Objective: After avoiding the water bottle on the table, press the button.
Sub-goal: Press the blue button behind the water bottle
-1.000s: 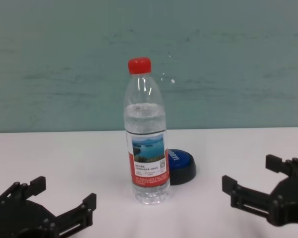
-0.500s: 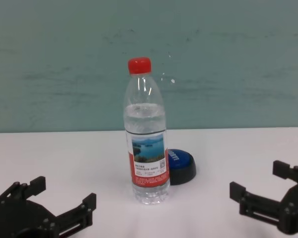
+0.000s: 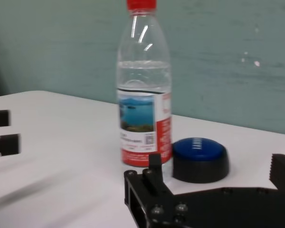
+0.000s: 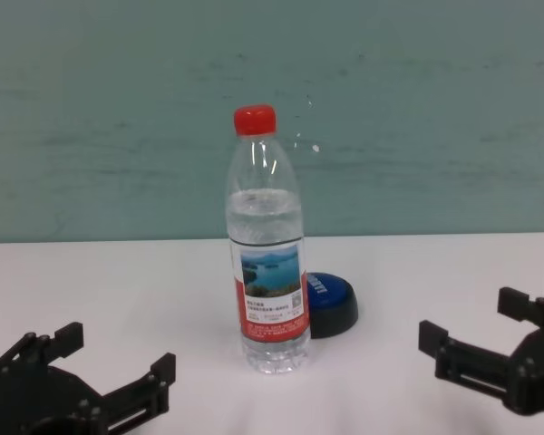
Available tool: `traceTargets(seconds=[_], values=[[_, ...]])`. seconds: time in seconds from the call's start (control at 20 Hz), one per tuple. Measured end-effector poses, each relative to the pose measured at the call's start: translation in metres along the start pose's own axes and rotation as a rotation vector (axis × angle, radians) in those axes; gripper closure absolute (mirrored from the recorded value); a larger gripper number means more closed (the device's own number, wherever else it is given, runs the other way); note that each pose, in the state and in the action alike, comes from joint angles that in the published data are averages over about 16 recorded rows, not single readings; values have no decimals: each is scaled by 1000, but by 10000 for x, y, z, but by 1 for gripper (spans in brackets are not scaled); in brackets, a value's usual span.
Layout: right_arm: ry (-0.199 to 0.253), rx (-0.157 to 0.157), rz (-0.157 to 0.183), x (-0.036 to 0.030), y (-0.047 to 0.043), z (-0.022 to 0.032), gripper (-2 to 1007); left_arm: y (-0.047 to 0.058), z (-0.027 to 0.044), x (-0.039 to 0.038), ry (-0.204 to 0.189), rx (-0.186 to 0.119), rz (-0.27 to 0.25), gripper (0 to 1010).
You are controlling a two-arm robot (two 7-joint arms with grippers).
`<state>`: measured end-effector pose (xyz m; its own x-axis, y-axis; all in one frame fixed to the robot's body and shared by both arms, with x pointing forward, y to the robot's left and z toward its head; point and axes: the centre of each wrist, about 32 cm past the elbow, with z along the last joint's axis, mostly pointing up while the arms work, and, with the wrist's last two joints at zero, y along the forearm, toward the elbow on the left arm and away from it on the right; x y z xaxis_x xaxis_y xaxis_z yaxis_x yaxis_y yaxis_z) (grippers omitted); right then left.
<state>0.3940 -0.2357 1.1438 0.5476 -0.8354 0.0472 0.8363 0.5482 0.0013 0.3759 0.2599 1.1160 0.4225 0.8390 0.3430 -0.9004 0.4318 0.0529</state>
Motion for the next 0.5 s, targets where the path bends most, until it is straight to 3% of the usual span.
traceTargets(seconds=[0.5], values=[[37, -4, -25, 107, 227, 37, 1, 0, 0, 0, 0, 0, 0, 10]])
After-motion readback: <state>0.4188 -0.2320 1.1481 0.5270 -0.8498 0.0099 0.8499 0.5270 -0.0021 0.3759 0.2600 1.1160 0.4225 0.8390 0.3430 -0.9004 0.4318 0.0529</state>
